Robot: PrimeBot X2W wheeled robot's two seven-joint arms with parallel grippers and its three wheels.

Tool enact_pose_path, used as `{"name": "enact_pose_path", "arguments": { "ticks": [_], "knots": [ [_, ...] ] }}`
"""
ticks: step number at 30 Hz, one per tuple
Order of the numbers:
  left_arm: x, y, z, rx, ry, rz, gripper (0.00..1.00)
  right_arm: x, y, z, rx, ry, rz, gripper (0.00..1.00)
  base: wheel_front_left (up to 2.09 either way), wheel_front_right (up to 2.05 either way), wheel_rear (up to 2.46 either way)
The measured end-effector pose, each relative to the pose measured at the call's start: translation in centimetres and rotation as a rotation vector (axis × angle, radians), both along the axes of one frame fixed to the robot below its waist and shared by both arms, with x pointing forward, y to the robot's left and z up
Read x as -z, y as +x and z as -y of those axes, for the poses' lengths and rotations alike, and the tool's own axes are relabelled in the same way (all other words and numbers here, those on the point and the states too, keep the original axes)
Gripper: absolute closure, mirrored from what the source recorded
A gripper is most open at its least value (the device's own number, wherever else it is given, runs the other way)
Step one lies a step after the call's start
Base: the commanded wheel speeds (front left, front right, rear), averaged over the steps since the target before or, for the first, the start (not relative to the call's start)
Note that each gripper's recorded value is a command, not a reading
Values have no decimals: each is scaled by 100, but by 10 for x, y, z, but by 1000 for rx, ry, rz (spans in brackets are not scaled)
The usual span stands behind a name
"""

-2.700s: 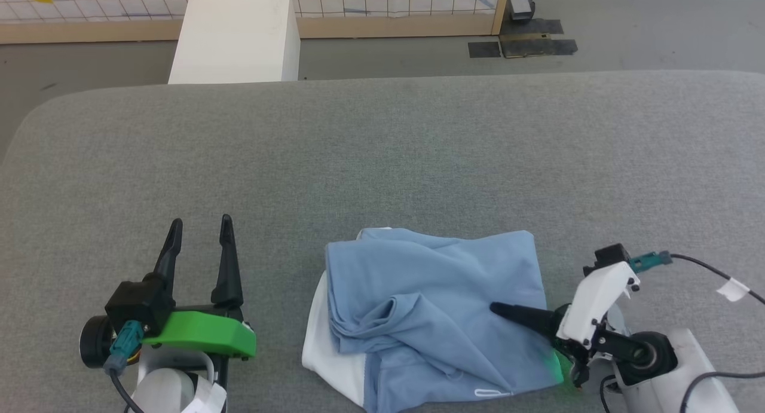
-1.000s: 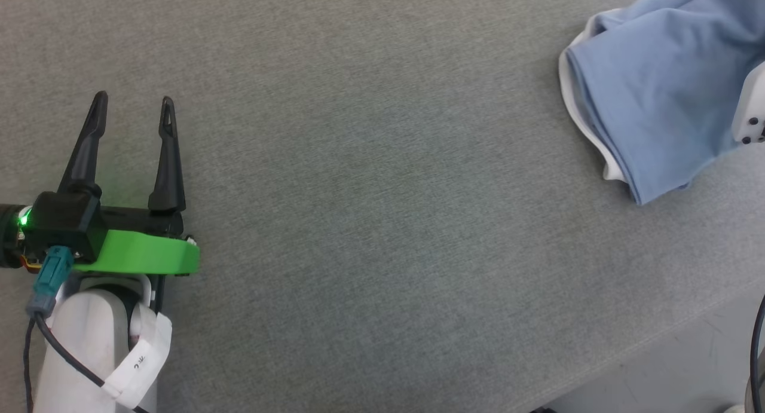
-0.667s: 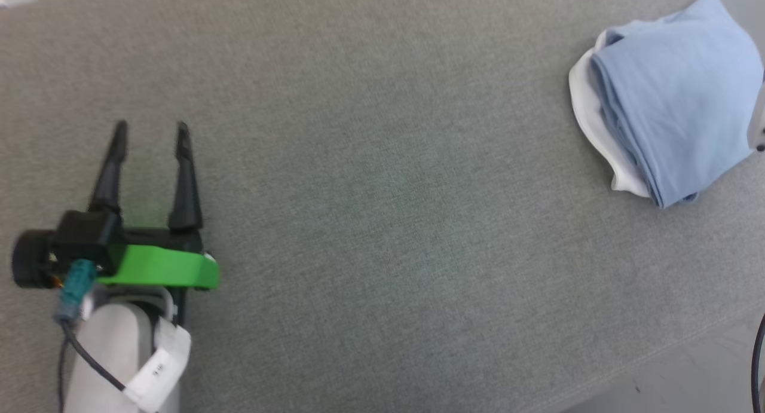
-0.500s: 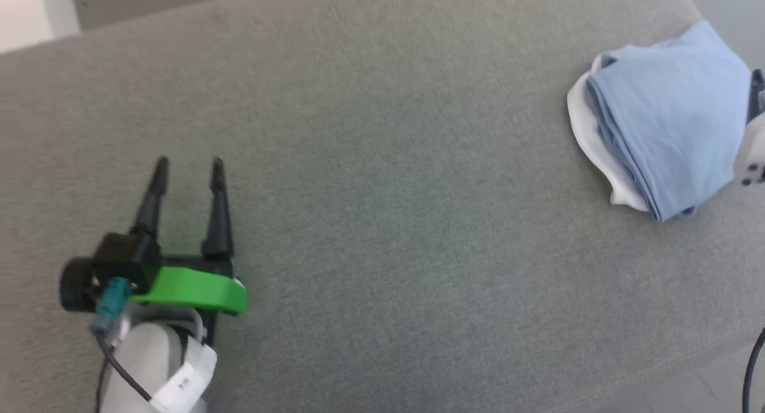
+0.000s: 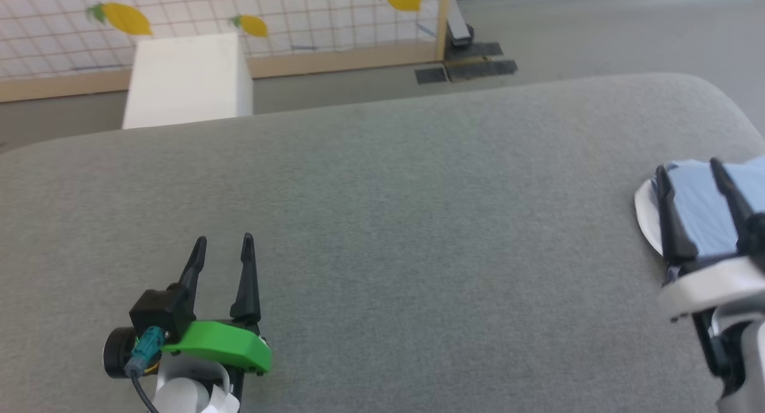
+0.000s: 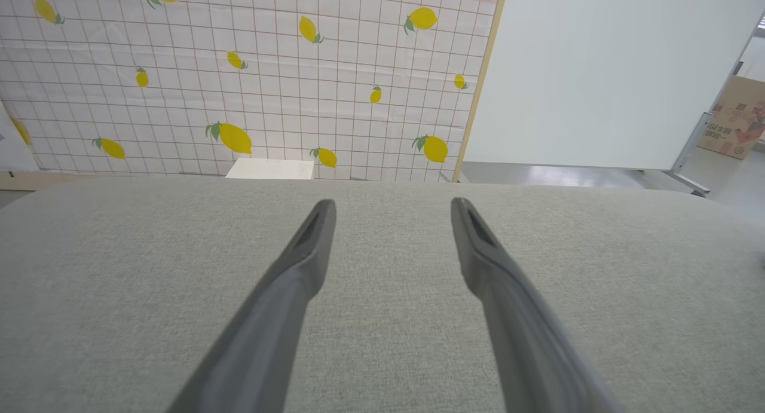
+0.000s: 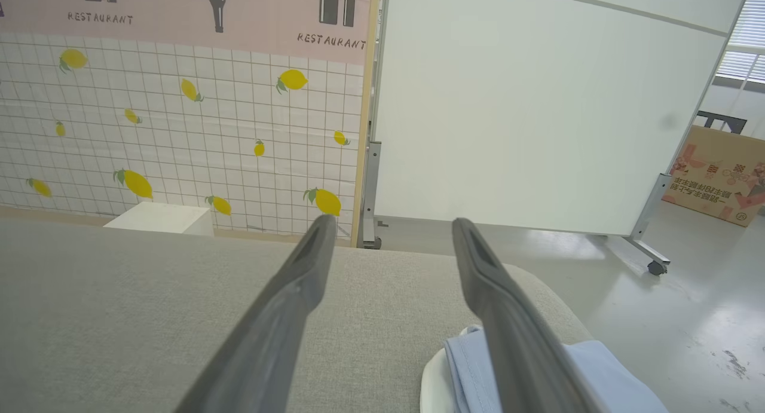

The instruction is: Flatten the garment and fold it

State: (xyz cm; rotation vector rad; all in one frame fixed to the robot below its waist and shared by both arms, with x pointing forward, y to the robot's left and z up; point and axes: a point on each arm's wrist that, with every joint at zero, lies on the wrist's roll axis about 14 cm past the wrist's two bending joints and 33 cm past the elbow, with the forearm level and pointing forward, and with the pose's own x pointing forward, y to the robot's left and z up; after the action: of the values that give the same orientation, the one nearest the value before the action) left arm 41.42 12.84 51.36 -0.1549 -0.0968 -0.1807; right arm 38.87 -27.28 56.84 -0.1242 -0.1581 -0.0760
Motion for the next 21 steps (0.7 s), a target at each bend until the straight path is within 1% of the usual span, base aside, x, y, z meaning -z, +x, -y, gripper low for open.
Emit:
{"name": "enact_pose_path", "arguments": {
  "ticks": [3,7,14,21],
  "knots": [
    [-4,-9,-9,-25,2,9,0,4,-8,-20,-41,20,5,0,0,0,0],
    [-7,-21,-20,-54,-4,14,0,11,-16,-36,-70,52,-2,0,0,0,0],
    [-10,-36,-30,-85,-20,20,0,21,-26,-54,-87,95,-11,0,0,0,0],
    [-8,-41,-29,-90,-37,11,0,33,-33,-64,-91,124,-40,0,0,0,0]
  ]
}}
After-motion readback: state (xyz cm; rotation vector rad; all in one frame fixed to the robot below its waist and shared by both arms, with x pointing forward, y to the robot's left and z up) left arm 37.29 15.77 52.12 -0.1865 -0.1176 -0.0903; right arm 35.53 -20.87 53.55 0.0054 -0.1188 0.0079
